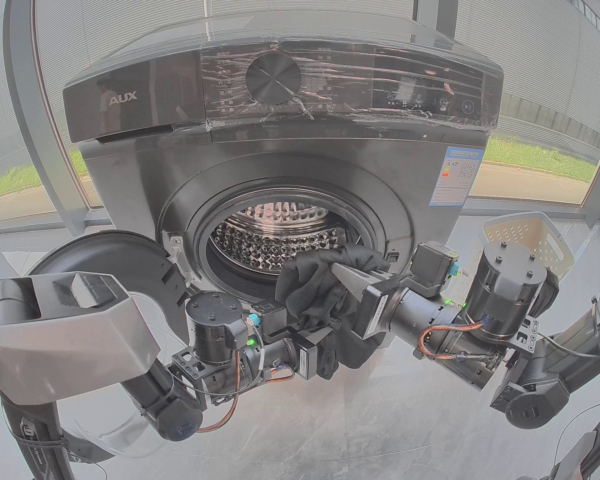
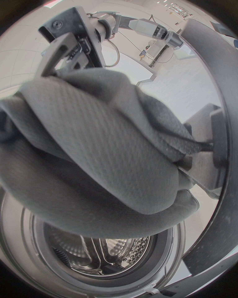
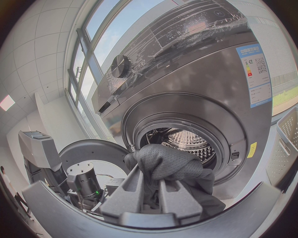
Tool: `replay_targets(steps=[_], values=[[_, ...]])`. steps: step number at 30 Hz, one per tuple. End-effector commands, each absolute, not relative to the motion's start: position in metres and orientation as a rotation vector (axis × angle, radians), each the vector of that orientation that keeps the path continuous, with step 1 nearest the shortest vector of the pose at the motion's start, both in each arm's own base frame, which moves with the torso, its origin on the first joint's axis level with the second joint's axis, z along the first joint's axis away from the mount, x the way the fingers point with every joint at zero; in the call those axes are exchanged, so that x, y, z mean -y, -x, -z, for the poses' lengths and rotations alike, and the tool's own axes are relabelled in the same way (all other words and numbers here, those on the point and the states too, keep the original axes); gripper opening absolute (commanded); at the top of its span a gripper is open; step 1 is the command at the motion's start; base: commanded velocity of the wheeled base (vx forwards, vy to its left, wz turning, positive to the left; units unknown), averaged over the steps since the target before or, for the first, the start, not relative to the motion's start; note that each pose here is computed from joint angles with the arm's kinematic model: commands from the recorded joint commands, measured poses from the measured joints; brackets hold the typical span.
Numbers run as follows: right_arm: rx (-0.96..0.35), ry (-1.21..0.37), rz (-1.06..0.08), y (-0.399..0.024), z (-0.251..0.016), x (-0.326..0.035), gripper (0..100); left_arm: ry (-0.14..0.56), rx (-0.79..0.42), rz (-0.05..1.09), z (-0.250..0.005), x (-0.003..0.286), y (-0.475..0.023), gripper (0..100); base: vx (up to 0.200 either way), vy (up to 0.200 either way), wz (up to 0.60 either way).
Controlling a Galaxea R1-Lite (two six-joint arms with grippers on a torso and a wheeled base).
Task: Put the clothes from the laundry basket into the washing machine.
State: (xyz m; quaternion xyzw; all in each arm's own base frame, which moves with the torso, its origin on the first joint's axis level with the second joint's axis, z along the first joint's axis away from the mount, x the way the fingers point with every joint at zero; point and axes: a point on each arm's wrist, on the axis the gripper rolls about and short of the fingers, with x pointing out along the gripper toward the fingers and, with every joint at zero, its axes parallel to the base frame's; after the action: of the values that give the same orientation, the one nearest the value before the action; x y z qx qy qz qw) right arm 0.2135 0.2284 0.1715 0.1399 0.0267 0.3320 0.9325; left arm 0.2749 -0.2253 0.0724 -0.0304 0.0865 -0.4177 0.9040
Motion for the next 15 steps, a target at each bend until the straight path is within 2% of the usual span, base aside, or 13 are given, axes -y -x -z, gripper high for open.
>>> replay_targets(steps=[1,6,7,15], values=[[-0.065,-0.280,-0.661,-0.218,-0.168,-0.226,0,0.068,-0.147,0.898,-0.089,0.220,-0.252,0,0.000,0.000,0.00],[-0.071,-0.276,-0.651,-0.220,-0.166,-0.223,0,0.067,-0.143,0.943,-0.098,0.212,-0.223,0,0.000,0.000,0.00],[-0.073,-0.275,-0.646,-0.221,-0.165,-0.222,100,0.068,-0.138,0.954,-0.100,0.210,-0.217,0,0.000,0.000,0.00],[-0.102,-0.260,-0.634,-0.220,-0.158,-0.217,100,0.080,-0.102,0.962,-0.105,0.204,-0.207,0,0.000,0.000,0.00]])
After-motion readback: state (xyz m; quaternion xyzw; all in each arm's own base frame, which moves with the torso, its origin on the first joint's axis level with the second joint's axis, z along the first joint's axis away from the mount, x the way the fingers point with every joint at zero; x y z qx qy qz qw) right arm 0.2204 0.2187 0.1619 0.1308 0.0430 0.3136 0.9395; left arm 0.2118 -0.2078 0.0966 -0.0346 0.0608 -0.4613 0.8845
